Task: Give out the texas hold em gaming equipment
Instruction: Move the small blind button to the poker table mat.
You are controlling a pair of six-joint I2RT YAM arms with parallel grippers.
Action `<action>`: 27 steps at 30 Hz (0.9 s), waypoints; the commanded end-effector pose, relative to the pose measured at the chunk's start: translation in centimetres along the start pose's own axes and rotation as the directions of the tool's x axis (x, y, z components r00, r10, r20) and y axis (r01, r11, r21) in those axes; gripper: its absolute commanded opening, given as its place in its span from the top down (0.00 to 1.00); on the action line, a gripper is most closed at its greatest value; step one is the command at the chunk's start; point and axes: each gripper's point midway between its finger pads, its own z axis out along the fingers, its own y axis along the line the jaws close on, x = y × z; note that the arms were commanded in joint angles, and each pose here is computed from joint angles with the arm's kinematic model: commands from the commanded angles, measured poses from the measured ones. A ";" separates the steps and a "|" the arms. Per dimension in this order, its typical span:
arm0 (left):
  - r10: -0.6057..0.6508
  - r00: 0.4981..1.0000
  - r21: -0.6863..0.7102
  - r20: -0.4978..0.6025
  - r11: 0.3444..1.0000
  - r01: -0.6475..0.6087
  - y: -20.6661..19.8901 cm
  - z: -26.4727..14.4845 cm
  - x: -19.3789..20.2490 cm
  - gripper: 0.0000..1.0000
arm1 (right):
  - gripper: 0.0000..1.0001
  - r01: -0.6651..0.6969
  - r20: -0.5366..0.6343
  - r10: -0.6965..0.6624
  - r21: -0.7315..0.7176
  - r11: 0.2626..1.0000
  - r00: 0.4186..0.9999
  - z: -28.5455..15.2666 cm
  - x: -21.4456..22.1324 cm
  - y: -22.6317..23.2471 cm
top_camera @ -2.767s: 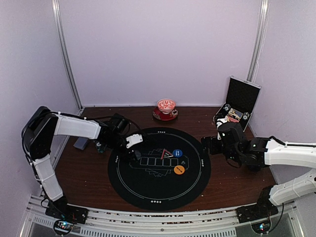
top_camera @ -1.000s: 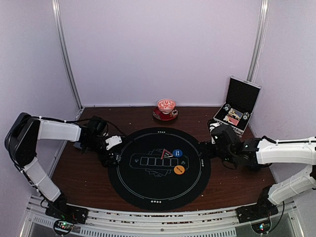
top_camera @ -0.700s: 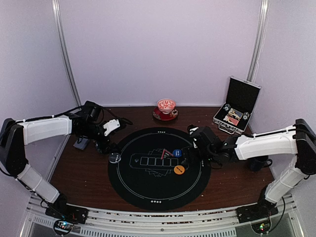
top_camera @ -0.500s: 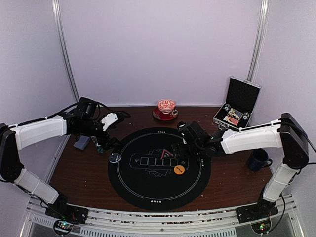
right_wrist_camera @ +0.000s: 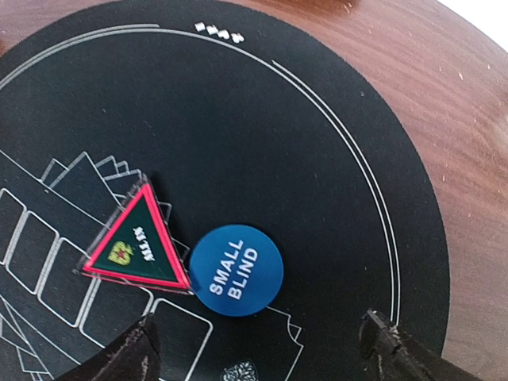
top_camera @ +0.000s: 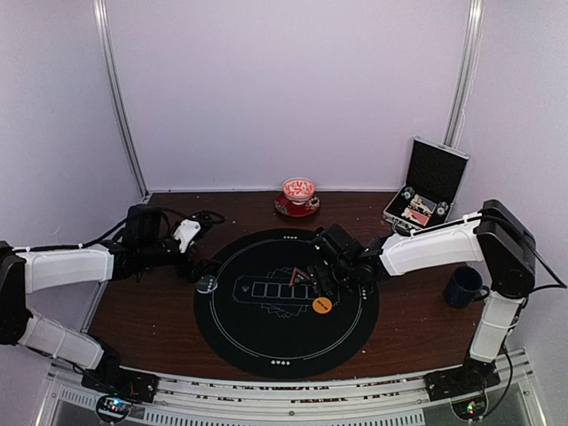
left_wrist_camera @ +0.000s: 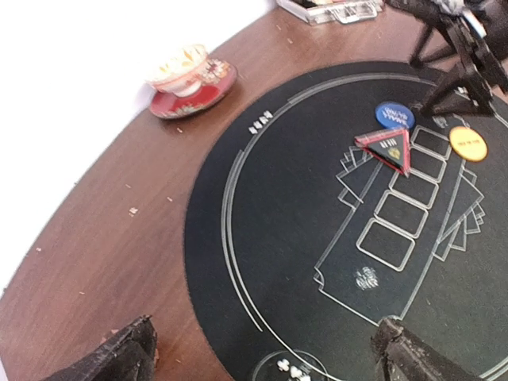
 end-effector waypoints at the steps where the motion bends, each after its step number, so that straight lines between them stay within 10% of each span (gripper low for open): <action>1: 0.045 0.983 -0.126 0.179 0.992 -0.022 2.0 -1.7 -3.9 0.02 | 0.15 0.012 -0.040 -0.011 0.040 0.999 0.999 1.0 1.8 -0.9; 27: 0.090 0.968 -0.207 0.234 0.978 -0.041 2.4 -2.8 -4.1 0.02 | 0.36 0.010 -0.082 -0.001 0.111 0.994 0.997 4.1 1.9 -1.5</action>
